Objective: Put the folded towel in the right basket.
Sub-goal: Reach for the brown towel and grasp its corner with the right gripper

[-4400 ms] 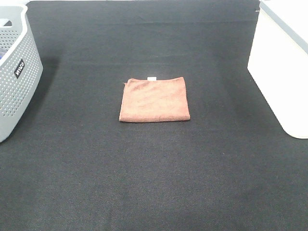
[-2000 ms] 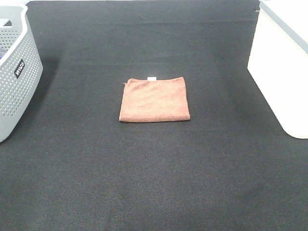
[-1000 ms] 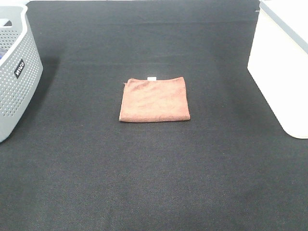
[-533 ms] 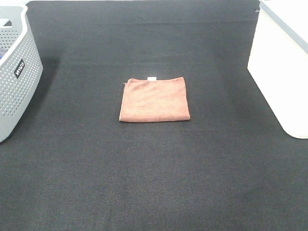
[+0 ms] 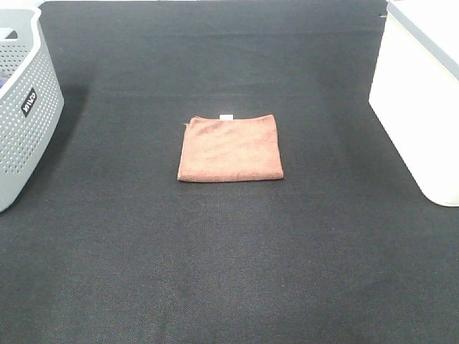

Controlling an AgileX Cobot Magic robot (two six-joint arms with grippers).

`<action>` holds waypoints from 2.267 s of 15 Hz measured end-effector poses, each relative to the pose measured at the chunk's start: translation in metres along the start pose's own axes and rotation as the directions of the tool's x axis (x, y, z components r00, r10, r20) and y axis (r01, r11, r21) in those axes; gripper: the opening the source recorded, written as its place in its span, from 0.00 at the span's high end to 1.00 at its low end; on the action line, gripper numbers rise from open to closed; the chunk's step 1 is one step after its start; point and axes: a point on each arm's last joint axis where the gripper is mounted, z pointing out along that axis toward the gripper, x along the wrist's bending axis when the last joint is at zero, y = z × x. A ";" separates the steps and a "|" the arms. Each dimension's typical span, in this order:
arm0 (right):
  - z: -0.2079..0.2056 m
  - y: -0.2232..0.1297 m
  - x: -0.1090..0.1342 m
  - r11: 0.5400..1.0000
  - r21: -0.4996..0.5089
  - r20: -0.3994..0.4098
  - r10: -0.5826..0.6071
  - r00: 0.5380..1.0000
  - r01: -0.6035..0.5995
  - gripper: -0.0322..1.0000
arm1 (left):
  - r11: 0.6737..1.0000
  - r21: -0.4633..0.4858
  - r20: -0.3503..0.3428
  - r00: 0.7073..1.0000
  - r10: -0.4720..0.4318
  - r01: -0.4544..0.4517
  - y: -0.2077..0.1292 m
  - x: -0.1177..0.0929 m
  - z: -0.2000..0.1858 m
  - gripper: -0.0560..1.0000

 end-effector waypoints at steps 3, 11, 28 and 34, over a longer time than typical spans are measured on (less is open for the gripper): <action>0.045 0.035 -0.001 0.996 0.088 -0.019 -0.026 0.999 0.028 0.23 | 1.000 0.000 0.000 1.000 0.000 0.000 0.000 0.000 0.000 0.11; 0.141 0.103 0.063 0.966 0.139 -0.272 -0.173 0.947 0.217 0.23 | 1.000 0.000 0.000 1.000 0.000 0.000 0.000 0.000 0.000 0.11; 0.364 0.030 0.145 0.751 0.633 -0.464 0.173 0.869 0.188 0.23 | 1.000 0.000 0.000 1.000 0.000 0.000 0.000 0.000 0.000 0.11; 0.416 -0.004 0.131 0.690 0.712 -0.444 0.302 0.844 0.127 0.24 | 1.000 0.000 0.000 1.000 0.000 0.000 0.000 0.000 0.000 0.11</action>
